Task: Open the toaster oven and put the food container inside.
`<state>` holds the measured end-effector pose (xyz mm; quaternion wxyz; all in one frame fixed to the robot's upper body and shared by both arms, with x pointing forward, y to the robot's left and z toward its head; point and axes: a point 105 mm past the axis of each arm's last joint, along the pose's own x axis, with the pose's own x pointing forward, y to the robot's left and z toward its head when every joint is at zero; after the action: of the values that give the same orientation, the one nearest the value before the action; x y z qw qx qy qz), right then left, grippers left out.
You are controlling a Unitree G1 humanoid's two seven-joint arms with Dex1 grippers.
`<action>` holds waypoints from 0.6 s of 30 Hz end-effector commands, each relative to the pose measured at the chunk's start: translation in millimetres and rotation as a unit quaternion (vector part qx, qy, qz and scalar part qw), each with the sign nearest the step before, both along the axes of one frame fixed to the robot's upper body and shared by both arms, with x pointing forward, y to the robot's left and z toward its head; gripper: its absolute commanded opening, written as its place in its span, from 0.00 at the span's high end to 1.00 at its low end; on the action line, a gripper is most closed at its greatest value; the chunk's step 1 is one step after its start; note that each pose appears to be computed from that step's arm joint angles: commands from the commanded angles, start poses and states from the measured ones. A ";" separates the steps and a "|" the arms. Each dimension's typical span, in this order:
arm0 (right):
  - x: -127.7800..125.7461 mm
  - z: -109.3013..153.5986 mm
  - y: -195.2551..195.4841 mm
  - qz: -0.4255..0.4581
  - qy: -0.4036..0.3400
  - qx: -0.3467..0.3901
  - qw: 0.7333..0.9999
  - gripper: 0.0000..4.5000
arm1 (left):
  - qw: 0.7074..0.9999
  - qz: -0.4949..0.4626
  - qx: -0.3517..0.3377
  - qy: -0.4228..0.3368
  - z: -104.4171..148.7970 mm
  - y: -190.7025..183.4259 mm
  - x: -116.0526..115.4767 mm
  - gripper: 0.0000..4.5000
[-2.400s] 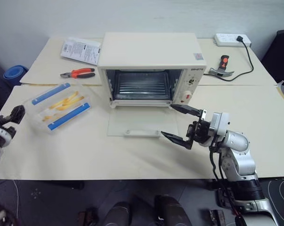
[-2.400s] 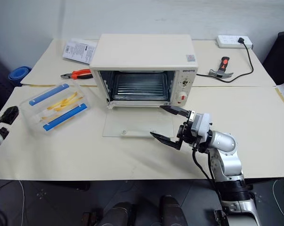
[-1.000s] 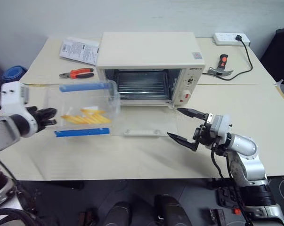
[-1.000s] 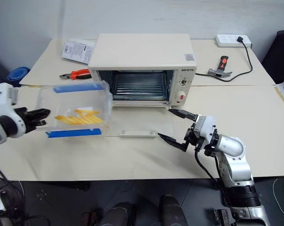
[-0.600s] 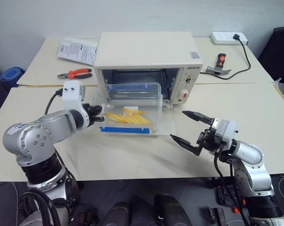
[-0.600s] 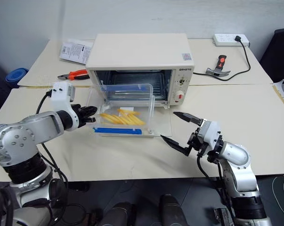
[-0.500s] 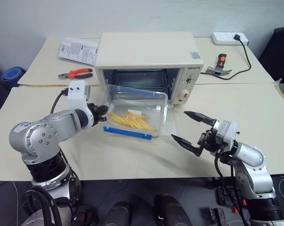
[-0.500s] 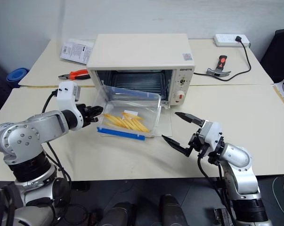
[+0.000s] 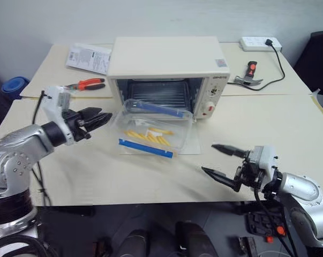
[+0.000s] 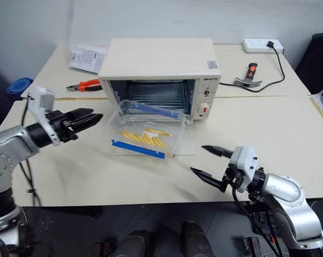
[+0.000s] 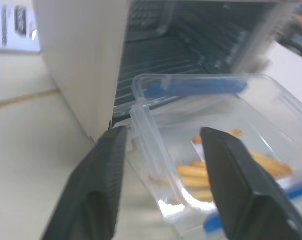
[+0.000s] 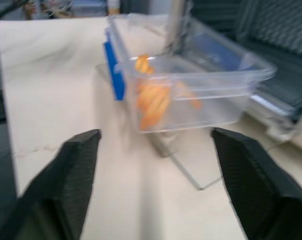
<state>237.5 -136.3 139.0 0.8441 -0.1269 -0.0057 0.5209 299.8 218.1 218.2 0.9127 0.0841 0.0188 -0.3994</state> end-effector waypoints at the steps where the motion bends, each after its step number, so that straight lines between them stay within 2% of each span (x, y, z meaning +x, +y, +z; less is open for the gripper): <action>1: -6.7 -15.0 26.9 0.038 0.025 -0.018 0.999 0.50 | 0.988 -0.132 0.085 -0.012 -33.8 -11.8 -21.4 0.75; 5: 10.8 -15.7 39.6 0.028 0.009 -0.020 0.999 0.79 | 0.982 -0.172 0.074 -0.002 -54.9 -33.9 -26.3 1.00; 7: 29.2 -10.4 41.4 0.000 -0.013 -0.016 1.000 0.95 | 0.986 -0.155 0.052 -0.009 -59.7 -45.3 -17.5 1.00; 8: 36.7 -7.3 41.4 -0.012 -0.023 -0.011 1.000 0.99 | 0.989 -0.143 0.040 -0.013 -59.7 -49.0 -12.2 1.00; 13: 73.7 9.8 40.1 -0.065 -0.061 0.006 0.996 0.99 | 0.997 -0.063 -0.047 -0.026 -50.1 -60.6 20.3 1.00; 18: 119.5 26.7 36.4 -0.123 -0.092 0.021 0.988 0.99 | 0.994 0.043 -0.075 -0.064 -42.3 -63.7 65.6 1.00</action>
<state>331.7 -97.5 143.6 0.8855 -0.1553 -0.0386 0.4363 339.2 153.1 162.4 0.9060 0.0386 -0.0280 -0.4206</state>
